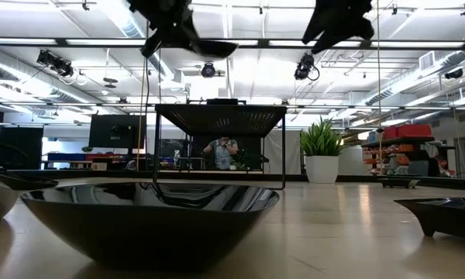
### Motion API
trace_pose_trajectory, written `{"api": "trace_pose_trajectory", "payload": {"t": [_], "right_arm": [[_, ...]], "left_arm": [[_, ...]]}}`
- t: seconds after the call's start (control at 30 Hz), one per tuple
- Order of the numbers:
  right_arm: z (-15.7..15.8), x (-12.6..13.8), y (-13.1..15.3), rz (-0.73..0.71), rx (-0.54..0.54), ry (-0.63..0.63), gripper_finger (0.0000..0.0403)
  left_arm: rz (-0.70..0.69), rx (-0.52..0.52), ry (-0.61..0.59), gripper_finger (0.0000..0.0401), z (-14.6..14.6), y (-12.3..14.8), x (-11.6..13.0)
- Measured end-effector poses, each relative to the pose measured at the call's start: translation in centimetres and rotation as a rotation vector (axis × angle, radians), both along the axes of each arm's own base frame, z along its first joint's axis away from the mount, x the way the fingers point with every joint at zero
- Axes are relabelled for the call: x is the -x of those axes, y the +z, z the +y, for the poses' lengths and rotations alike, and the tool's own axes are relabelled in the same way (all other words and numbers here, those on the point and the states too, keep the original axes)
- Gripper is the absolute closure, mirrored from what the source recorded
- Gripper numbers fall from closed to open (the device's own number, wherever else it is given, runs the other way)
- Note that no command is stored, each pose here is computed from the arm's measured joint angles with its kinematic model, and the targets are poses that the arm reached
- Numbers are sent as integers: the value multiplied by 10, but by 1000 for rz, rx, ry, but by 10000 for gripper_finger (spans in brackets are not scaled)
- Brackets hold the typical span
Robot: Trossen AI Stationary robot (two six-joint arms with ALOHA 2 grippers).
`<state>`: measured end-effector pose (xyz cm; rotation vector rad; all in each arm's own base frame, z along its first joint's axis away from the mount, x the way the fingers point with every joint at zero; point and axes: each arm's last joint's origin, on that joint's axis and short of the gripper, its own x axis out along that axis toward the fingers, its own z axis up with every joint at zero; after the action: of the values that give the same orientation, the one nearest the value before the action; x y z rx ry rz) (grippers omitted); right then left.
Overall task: Pick & Place Mini shaped plates
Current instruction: Stack the leaf shaped plate on top of the leaf shaped plate on the shelf
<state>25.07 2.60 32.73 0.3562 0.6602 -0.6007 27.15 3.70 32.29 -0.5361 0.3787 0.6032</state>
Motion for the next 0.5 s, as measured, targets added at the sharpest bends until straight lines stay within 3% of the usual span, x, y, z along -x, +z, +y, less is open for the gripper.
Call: {"api": "trace_pose_trajectory", "payload": {"t": [0.17, 0.27, 0.4, 0.5], "right_arm": [[-18, -5, -4, 76, 101, 12, 242], [-27, -5, -6, 134, 154, 33, 250], [-38, -3, -7, 205, 210, 63, 260], [-43, -2, -7, 240, 250, 96, 268]], "left_arm": [[120, -4, 47, 397, 58, 10, 8], [124, 20, 120, 396, 91, 9, 18], [122, 35, 226, 393, 120, 8, 33], [117, 63, 227, 394, 133, 5, 39]]}}
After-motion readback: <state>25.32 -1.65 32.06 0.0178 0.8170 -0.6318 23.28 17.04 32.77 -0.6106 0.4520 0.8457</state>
